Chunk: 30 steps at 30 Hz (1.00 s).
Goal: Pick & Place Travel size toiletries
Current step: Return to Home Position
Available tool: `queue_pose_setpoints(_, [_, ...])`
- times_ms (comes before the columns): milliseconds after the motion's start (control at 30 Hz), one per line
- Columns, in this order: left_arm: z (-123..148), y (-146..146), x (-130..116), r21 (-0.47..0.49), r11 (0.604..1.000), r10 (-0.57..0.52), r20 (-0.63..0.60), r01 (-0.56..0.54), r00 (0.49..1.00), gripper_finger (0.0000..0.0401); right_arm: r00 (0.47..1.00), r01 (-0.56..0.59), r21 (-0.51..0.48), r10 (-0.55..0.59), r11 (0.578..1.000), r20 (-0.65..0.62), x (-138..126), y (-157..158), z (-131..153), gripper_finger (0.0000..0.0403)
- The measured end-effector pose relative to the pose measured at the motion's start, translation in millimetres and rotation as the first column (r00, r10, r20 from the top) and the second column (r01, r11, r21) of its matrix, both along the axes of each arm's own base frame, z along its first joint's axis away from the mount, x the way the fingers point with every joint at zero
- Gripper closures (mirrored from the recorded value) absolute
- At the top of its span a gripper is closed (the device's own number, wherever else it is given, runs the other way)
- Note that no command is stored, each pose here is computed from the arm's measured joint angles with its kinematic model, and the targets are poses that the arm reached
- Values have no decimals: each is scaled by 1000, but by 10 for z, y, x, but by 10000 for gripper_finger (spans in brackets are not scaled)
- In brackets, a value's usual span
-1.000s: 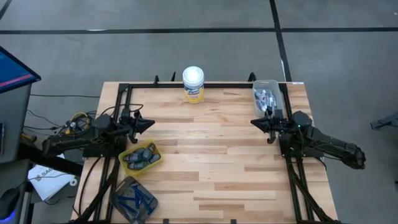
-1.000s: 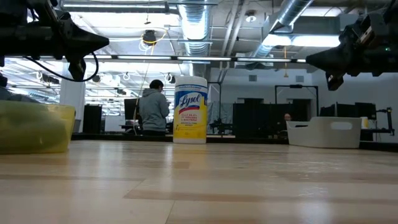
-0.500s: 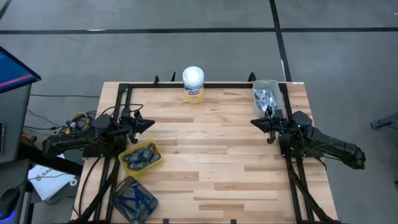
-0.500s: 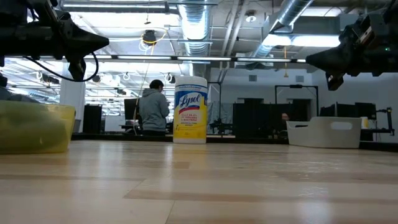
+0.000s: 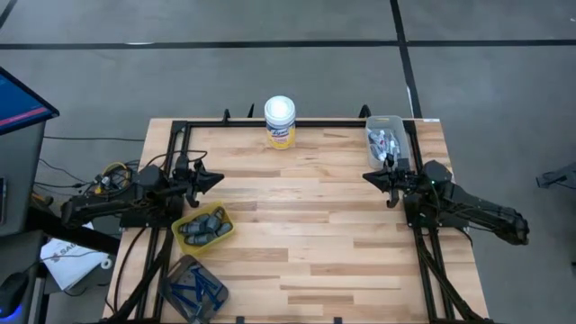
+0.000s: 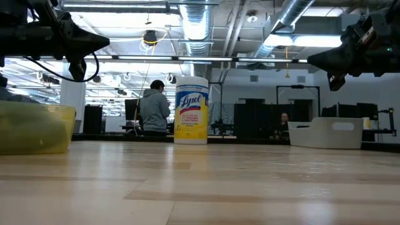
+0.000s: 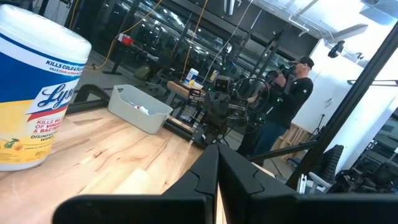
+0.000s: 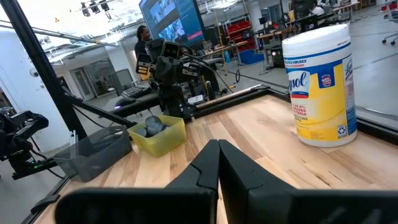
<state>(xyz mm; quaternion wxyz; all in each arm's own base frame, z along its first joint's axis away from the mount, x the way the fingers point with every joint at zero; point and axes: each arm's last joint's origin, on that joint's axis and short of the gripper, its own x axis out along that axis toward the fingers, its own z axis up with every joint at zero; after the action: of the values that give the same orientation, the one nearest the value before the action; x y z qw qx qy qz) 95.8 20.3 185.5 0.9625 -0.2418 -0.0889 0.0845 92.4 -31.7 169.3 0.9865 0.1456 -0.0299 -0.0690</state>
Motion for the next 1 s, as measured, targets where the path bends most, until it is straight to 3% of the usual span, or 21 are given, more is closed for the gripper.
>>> queue_pose_setpoints(1000, [16, -1, -2, 3, 1000, 0, 15, 0, 1000, 399, 1000, 0, 0, 0, 1000, -1, 0, -1, -2, 403])
